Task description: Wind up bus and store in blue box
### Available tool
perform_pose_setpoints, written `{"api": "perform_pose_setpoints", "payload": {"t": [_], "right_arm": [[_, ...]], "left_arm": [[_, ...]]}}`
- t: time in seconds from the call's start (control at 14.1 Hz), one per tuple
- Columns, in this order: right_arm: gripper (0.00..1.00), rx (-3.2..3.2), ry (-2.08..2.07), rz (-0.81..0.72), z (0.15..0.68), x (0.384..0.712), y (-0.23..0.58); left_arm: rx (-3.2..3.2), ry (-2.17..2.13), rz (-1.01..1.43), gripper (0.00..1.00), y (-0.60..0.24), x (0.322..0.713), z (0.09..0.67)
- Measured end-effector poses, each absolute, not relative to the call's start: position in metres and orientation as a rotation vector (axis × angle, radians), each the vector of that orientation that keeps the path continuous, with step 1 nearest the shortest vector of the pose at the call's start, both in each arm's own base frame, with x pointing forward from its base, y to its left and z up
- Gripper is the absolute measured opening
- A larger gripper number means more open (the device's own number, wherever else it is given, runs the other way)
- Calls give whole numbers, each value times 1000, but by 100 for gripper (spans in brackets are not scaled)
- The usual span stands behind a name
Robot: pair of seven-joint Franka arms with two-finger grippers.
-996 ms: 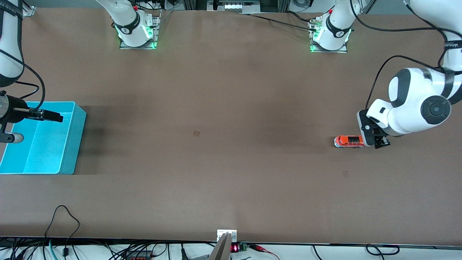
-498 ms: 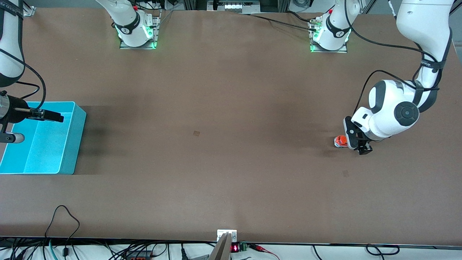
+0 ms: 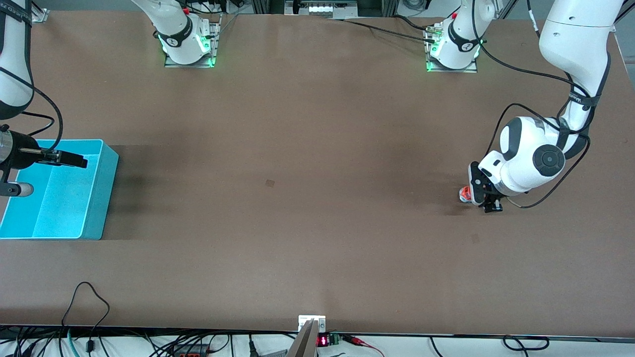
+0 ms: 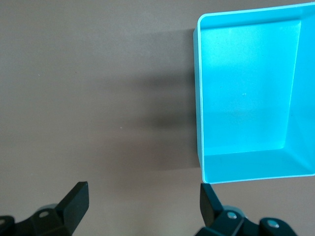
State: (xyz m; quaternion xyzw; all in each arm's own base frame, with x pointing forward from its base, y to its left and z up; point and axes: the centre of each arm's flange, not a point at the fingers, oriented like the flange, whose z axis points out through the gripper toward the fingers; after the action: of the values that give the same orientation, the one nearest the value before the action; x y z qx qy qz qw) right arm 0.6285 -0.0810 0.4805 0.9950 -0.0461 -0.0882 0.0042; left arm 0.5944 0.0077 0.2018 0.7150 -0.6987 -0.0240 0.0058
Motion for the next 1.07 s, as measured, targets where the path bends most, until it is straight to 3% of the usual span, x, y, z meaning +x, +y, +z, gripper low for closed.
{"api": "perform_pose_setpoints", "payload": {"t": [0.14,0.71,1.07], "right_arm": [[100,3118,-145,-276,481,629,-81],[100,3118,-145,-276,481,628,-81],[100,3118,-146,-276,481,628,-82]], "left_arm": [[2236,-2191,-74,50,8,595,204],[2246,-2180,-75,50,14,594,203],[2301,-2118,-77,50,77,590,203]]}}
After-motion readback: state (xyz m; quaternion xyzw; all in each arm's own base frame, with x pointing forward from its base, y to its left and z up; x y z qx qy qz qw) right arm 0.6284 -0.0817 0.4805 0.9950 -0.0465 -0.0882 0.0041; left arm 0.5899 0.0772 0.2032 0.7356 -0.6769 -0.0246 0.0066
